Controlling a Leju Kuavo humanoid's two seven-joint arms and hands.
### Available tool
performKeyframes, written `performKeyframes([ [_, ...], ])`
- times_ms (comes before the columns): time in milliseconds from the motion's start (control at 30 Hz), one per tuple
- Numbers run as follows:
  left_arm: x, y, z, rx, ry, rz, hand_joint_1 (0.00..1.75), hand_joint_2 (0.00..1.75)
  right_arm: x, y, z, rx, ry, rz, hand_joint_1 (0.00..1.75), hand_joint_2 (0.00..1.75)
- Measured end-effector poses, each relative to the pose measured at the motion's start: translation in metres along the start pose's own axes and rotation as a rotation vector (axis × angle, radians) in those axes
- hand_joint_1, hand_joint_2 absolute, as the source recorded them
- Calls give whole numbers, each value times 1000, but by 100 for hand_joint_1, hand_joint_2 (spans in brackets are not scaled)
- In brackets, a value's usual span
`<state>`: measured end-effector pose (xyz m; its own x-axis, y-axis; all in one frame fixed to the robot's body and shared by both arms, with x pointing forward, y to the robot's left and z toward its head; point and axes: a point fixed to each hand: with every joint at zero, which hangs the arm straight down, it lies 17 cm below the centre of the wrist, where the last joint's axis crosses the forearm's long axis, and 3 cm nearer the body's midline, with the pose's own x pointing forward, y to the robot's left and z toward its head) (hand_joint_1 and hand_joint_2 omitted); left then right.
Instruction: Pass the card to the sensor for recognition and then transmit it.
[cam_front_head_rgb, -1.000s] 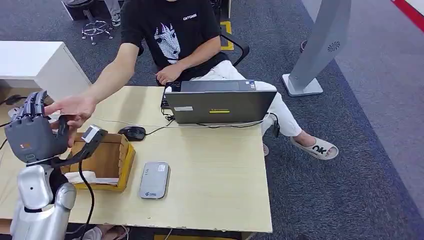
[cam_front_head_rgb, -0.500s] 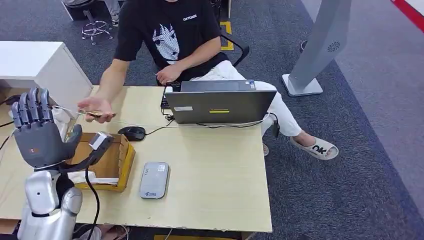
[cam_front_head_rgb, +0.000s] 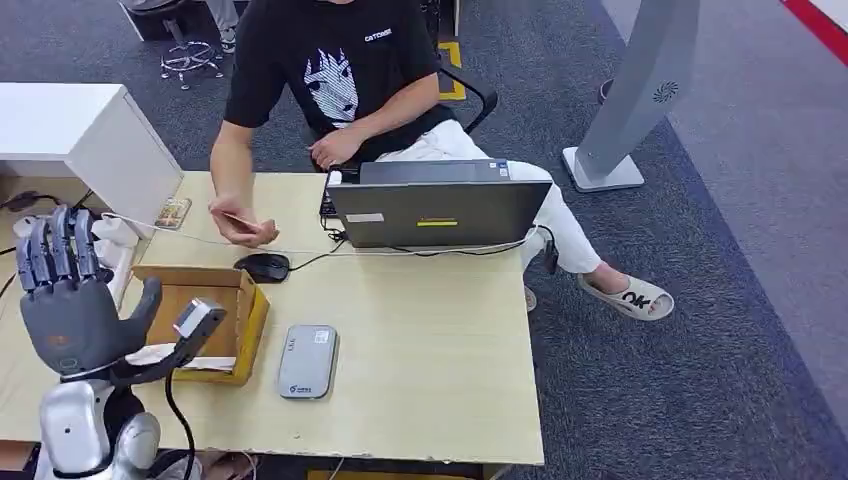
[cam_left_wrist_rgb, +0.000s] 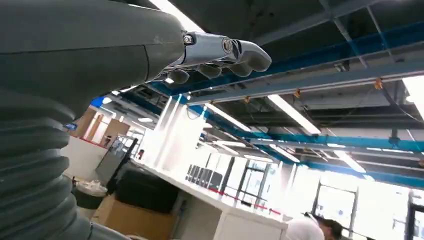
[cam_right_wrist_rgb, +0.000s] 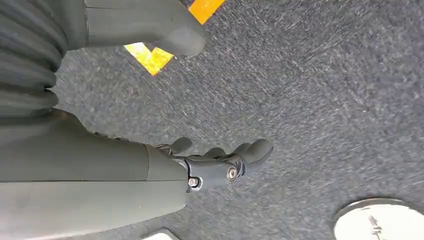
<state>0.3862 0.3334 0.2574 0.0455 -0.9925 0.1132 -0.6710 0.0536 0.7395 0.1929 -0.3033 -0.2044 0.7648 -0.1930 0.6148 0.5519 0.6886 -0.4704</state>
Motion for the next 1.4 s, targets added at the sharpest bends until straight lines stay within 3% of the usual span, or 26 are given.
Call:
performKeyframes([
  [300,38,18,77,-183,-74,153,0,175,-4,-5,1,-33,23,-61,0,175],
  [733,79,33,97,-253,-177,264,0,175,-8,-3,4,-33,39,-81,0,175],
  [800,81,24,104,-319,-167,287,0,175,-10,-3,4,-34,46,-83,0,175],
  [867,83,6,125,-480,-152,367,0,175,-11,-3,5,-38,51,-93,0,175],
  [1033,65,-9,152,-650,-134,408,0,175,-16,1,8,-21,72,-83,0,175],
  [1400,37,-22,149,-716,-144,351,0,175,-19,6,11,2,81,-67,0,175],
])
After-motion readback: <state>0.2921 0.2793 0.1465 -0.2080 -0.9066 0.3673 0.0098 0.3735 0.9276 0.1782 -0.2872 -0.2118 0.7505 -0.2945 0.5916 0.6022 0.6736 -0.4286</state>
